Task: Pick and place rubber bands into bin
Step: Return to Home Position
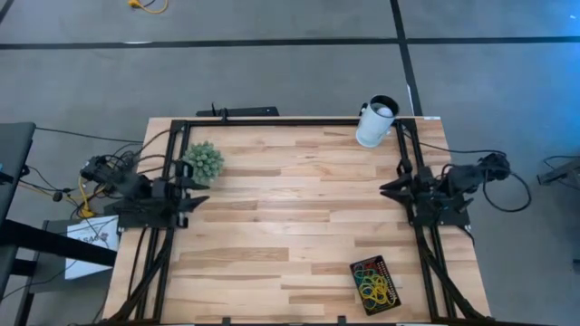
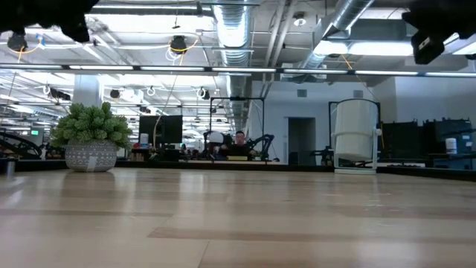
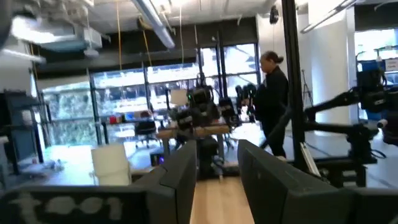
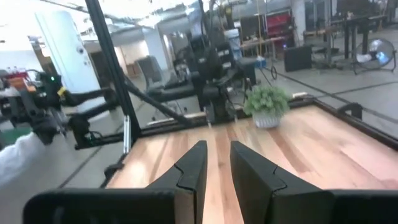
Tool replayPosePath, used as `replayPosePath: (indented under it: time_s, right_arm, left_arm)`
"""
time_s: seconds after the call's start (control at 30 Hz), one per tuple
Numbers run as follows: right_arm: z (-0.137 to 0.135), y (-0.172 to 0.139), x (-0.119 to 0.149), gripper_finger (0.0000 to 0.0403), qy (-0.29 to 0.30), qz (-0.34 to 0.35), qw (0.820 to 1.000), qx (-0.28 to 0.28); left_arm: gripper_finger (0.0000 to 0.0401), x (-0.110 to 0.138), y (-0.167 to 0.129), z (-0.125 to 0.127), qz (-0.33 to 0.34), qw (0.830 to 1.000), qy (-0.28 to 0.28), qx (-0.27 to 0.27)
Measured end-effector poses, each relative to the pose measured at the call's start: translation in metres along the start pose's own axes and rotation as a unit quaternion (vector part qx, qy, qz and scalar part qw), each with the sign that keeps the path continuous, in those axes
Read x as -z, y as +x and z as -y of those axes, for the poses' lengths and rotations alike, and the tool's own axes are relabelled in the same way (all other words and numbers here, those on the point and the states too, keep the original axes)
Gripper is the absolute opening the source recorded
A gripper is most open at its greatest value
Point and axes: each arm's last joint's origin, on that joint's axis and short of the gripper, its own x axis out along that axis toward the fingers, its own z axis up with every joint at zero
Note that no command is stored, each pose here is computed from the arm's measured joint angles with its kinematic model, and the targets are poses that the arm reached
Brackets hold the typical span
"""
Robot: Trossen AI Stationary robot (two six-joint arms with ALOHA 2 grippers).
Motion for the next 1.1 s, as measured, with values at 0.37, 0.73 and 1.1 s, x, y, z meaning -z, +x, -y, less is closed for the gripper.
replayPosePath:
  time_s: [0.37, 0.73, 1.1]
  right_arm:
    - [-0.002, 0.011, 0.021, 0.0066, 0.01, 0.026, 1.0, -0.006]
    - [0.0, 0.023, 0.052, 0.0066, 0.038, 0.041, 0.998, -0.001]
    - [0.001, 0.027, 0.068, 0.0066, 0.043, 0.019, 0.999, 0.007]
  left_arm:
    - [0.0109, 0.023, -0.002, 0.005, 0.022, 0.999, -0.042, 0.007]
    - [0.0109, 0.032, -0.002, 0.005, -0.031, 0.998, -0.037, -0.028]
    - [0.0109, 0.053, -0.004, 0.01, -0.135, 0.987, -0.09, -0.007]
